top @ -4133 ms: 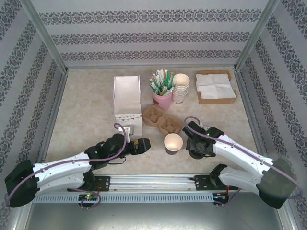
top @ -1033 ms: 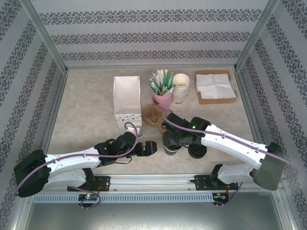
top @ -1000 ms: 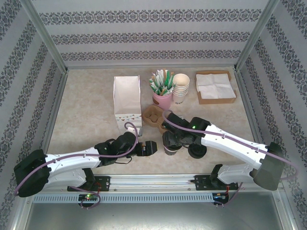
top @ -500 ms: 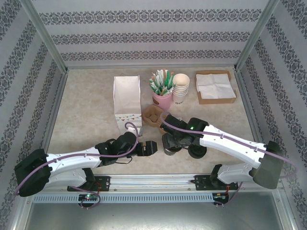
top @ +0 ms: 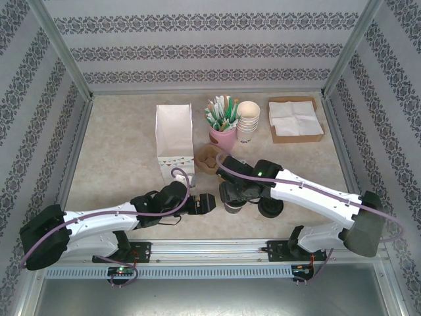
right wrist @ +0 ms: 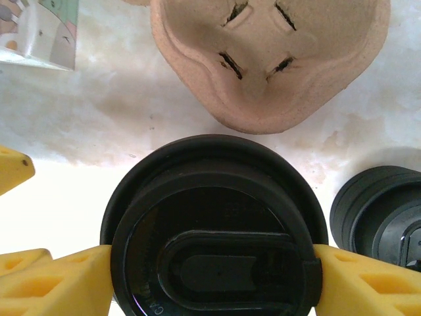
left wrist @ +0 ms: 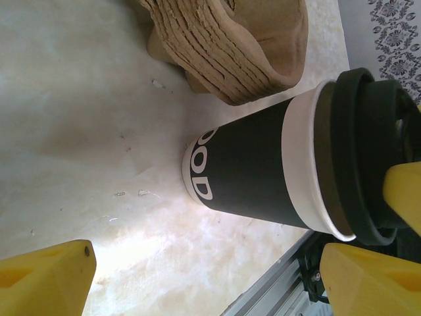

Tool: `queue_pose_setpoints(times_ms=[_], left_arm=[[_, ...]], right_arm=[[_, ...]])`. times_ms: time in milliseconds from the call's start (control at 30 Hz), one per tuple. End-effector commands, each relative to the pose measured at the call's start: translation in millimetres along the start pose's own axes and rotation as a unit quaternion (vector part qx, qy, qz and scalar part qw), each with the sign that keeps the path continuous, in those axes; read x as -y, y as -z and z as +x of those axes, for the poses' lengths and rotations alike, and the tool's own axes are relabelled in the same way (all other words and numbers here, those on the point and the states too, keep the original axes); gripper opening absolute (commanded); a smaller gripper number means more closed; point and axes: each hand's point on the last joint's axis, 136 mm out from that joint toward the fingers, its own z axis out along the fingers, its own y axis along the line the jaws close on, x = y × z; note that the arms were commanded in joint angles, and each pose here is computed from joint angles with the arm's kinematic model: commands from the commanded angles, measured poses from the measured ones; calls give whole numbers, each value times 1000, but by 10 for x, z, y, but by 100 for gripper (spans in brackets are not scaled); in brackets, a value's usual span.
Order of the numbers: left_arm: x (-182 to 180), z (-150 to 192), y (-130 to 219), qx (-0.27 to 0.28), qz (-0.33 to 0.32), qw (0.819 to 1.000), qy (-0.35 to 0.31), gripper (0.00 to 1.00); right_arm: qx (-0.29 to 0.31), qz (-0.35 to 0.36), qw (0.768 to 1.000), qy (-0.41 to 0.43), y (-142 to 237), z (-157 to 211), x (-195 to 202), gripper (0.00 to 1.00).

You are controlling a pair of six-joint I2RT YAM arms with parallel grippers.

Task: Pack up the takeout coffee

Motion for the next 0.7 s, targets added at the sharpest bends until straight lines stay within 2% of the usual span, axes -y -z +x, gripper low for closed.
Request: queue_pose_setpoints(times_ms=[0,667], left_arm=[[12,8,2,8,4,1000,-1,89],[-28,-52,67,25,-10,1000,-3,89]], right_arm=[[-1,22,1000,14,-11,12,36,74],[-39,63,997,18,-233,232,141,74]])
